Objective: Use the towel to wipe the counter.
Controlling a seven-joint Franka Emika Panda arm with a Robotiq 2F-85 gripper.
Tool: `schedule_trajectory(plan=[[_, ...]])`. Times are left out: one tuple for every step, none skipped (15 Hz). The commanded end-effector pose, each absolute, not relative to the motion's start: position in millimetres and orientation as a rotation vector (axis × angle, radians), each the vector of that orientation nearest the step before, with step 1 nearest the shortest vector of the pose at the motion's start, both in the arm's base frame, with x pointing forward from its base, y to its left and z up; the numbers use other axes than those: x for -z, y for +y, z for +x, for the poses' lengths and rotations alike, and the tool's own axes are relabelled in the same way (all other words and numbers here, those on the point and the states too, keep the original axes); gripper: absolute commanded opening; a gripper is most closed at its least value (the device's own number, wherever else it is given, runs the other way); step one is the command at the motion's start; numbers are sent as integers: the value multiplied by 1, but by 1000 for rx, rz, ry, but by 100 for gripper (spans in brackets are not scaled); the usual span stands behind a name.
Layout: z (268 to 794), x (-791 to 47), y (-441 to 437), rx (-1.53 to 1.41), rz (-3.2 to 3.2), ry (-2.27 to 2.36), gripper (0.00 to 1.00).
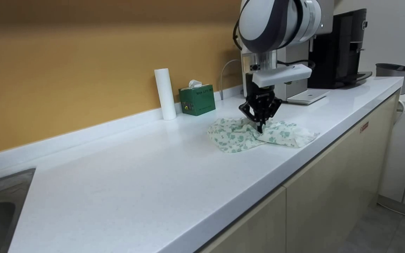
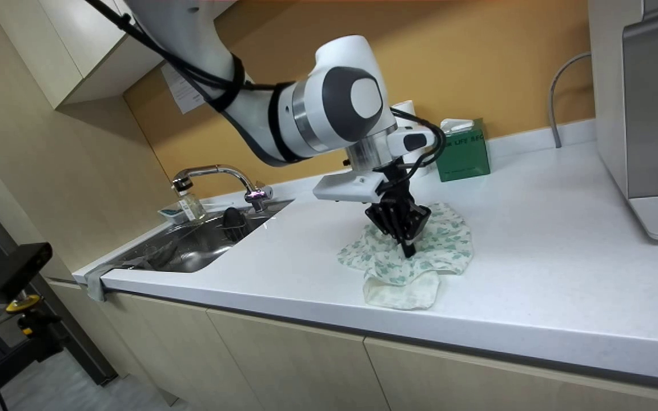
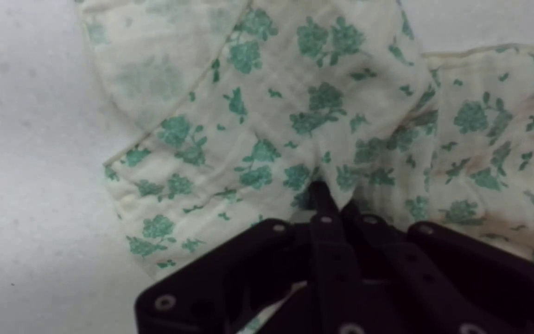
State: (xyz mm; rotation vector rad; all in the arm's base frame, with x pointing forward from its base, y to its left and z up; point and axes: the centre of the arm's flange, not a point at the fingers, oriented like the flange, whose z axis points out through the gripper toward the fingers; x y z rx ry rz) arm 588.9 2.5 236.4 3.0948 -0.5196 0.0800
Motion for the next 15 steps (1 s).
schedule_trajectory(plan=[[590,-244,12,-96,3097,-500,33],[588,-251,14,-103,3101,-486,41],[585,-261,17,-112,3106,-470,47],[584,-271,19,-123,3108,-453,55],[582,-283,21,-131,3106,-446,62],[581,-294,23,-149,3109,-435,68],[580,-306,26,-157,3102,-446,76],[579,-317,27,-158,3102,-447,81],[576,-327,29,-152,3102,-442,88],[574,-336,29,-149,3098,-444,95],[570,-344,30,-138,3100,-445,99],[566,-349,30,-128,3101,-439,100],[561,-352,30,-114,3104,-441,100],[556,-354,30,-91,3114,-440,100],[550,-353,28,-57,3124,-459,100]])
